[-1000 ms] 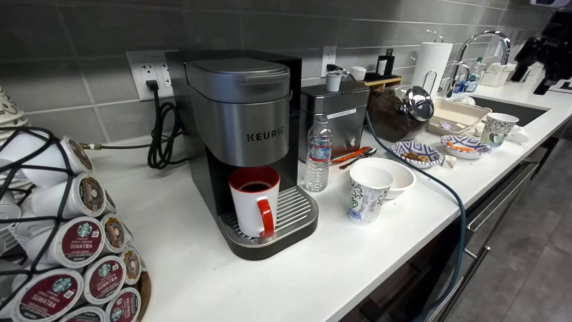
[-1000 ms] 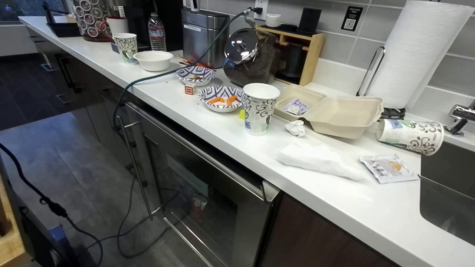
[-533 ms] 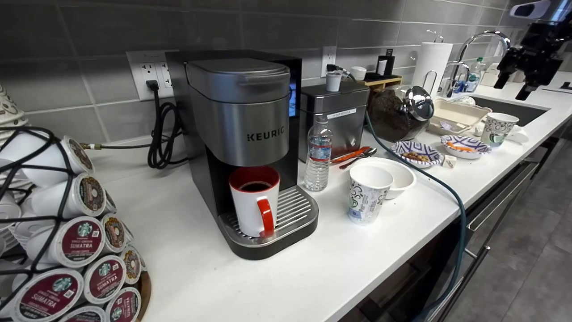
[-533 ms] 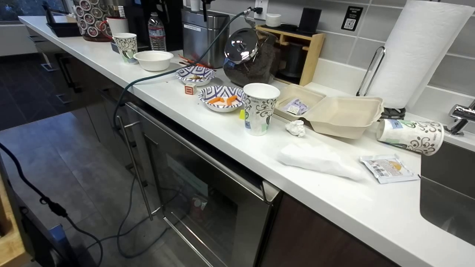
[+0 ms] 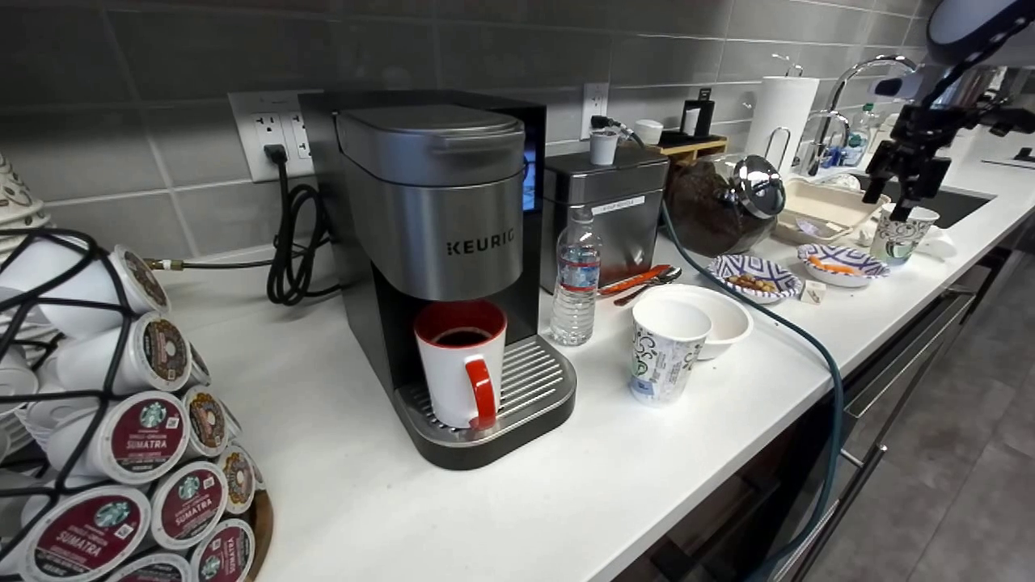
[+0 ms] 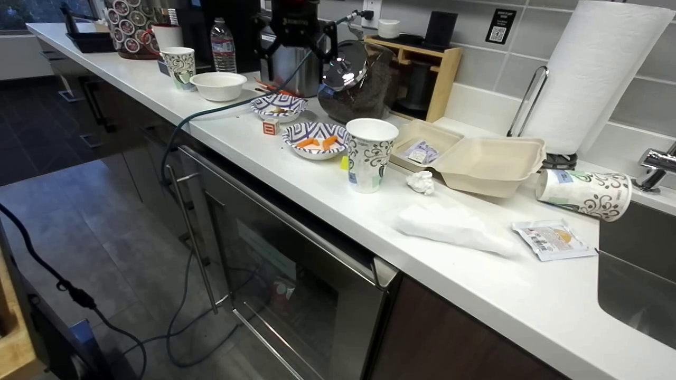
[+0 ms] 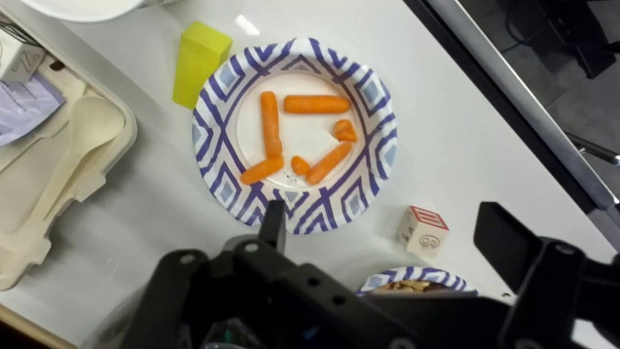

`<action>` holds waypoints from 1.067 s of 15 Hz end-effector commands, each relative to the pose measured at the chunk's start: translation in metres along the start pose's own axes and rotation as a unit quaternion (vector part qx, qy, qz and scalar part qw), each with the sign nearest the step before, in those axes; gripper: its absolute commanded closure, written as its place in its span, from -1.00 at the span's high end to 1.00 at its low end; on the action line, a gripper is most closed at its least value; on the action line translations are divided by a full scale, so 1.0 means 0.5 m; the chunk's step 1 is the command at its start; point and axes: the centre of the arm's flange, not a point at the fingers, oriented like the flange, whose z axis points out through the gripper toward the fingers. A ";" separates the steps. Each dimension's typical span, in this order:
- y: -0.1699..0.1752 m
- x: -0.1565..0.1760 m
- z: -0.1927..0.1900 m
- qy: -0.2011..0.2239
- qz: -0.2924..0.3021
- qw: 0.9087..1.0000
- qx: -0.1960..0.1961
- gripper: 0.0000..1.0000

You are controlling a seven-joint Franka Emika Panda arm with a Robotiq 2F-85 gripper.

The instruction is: Put one orange object in the white bowl on the left.

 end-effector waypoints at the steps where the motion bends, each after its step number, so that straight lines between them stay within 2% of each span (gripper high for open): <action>1: 0.085 0.017 0.066 -0.020 0.016 1.000 0.010 1.00; 7: 0.128 0.022 0.160 -0.024 0.034 0.999 0.033 0.95; 9: 0.140 0.016 0.188 -0.027 0.042 0.998 0.036 0.81; 10: 0.146 0.015 0.198 -0.028 0.046 0.998 0.037 0.54; 11: 0.149 0.012 0.206 -0.029 0.049 0.998 0.038 0.55; 15: 0.158 0.010 0.234 -0.030 0.057 0.997 0.044 -0.14; 16: 0.156 0.012 0.240 -0.030 0.057 0.997 0.046 -0.38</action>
